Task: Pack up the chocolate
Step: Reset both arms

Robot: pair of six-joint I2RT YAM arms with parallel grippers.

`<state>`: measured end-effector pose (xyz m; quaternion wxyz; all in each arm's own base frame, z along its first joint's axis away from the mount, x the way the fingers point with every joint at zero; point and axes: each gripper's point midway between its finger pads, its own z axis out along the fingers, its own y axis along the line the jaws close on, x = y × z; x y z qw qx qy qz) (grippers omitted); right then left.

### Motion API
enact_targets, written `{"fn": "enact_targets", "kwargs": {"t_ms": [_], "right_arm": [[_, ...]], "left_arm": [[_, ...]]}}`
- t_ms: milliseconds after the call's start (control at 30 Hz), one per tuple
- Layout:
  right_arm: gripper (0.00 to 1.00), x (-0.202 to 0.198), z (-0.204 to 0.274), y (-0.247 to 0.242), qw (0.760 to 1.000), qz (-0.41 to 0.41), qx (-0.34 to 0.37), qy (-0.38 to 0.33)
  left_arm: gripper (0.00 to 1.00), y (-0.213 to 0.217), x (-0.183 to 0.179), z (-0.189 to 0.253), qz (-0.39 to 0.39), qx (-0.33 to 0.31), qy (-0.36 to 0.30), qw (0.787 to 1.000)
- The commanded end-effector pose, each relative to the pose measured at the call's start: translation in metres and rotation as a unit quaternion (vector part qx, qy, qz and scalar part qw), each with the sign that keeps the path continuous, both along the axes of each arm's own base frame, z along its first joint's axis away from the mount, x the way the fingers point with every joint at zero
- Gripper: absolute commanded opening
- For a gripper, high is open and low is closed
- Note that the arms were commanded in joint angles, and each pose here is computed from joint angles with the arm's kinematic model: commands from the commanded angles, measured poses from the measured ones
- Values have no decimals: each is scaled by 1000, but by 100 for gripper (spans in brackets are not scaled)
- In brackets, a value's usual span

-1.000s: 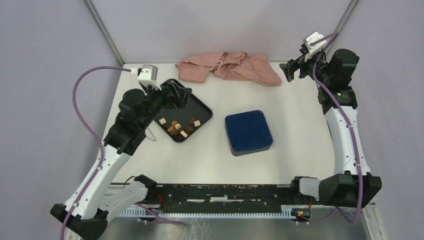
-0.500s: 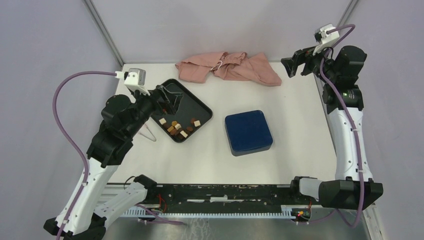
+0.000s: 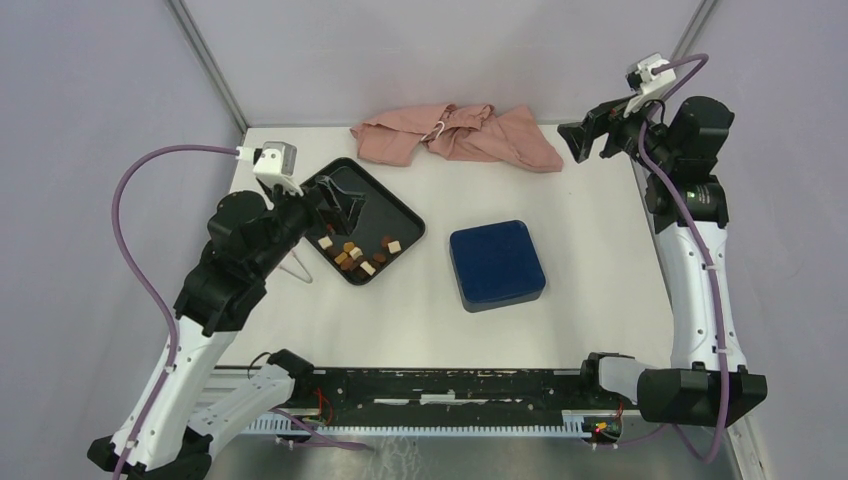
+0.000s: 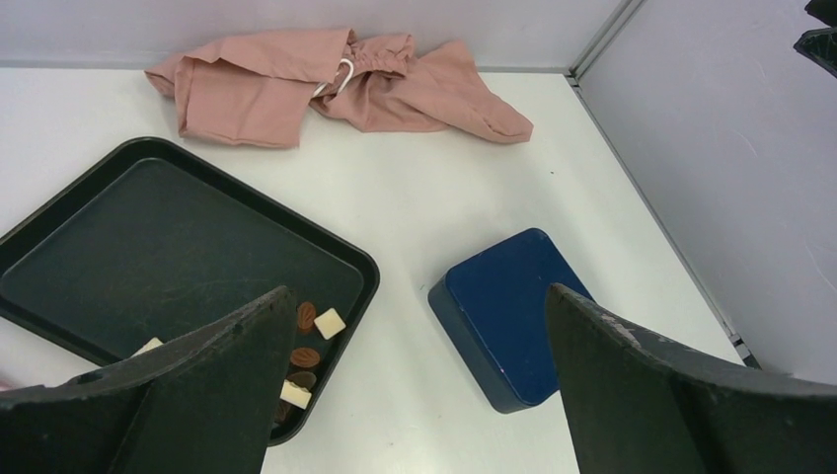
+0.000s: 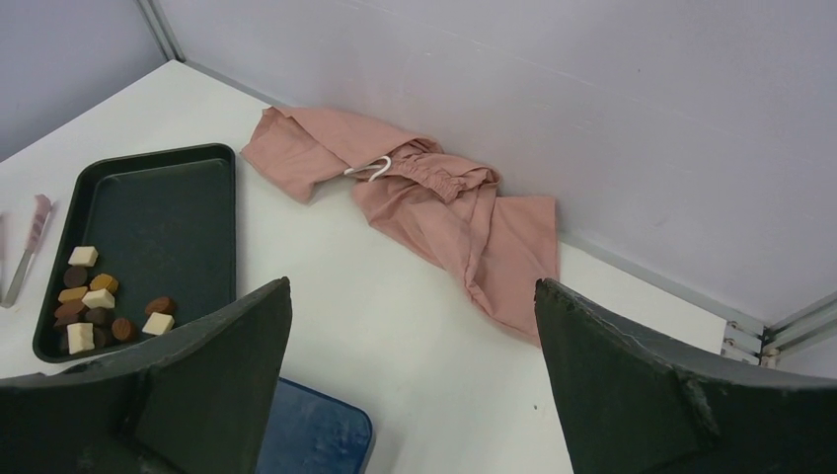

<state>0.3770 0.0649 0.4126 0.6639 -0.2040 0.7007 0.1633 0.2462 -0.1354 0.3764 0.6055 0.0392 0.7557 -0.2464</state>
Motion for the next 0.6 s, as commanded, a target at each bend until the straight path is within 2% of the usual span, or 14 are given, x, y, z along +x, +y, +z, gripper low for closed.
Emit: {"fn": "enact_targets", "kwargs": {"t_ms": [0,567], "right_arm": [[98,-8,13,4,1000,9,9,-23],[98,-10,1,10,999,31,19,-14]], "left_arm": [[100,1,-6,4,-2,-14,-2,1000],[100,0,-5,-3,-3,-12,4,1000]]}}
